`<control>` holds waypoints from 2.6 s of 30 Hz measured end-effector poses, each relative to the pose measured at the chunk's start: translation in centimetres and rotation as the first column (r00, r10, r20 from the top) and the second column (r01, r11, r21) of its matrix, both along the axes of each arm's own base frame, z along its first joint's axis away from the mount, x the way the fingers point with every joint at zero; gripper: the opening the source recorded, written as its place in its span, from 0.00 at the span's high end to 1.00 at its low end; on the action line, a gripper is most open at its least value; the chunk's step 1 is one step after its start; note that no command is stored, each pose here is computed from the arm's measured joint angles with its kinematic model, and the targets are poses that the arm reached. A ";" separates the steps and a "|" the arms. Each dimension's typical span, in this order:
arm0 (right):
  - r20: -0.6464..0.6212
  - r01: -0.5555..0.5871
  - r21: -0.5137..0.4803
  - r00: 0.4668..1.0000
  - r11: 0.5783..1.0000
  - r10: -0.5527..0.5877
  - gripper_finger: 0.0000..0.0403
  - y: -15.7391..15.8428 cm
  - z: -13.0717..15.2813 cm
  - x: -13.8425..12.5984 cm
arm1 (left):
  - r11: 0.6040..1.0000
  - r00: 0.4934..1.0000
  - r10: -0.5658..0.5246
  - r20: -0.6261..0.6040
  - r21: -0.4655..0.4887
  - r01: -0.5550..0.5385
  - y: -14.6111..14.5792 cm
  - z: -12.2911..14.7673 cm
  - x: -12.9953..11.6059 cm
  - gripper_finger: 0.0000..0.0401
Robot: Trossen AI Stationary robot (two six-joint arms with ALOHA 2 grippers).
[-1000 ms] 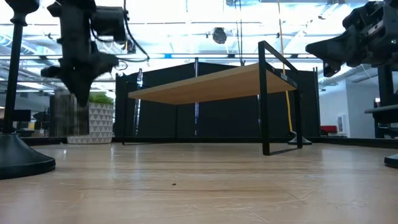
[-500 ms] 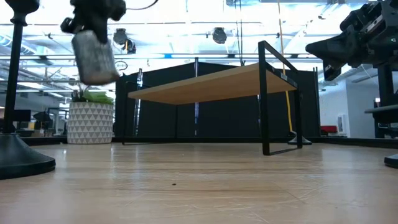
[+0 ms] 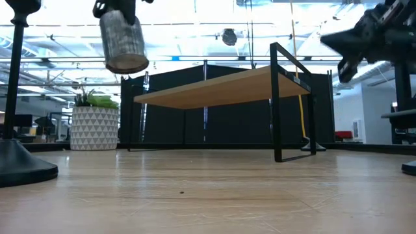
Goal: Pick & Place candle stick holders
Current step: Put the brown scented candle on the shelf
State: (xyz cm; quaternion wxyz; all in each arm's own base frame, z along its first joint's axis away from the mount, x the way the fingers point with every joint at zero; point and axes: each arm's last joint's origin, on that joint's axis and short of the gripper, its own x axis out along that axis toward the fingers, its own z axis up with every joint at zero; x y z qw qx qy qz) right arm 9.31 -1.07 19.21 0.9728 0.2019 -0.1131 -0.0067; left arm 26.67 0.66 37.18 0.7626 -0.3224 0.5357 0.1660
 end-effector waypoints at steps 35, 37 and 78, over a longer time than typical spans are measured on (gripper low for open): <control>-0.203 -0.160 -0.235 0.973 0.959 0.113 0.61 -1.4 11.3 14.0 | 0.988 0.988 -0.124 0.091 0.100 0.115 -0.7 3.2 6.0 1.00; -0.220 -0.184 -0.237 0.966 0.954 0.132 0.53 -1.5 11.4 15.2 | 0.987 0.988 -0.126 0.089 0.107 0.116 -0.7 3.1 6.0 1.00; -0.408 -0.215 -0.169 0.903 0.962 0.130 0.01 -2.3 10.4 25.8 | 0.973 0.962 -0.200 0.183 0.152 0.174 -0.6 3.6 6.8 1.00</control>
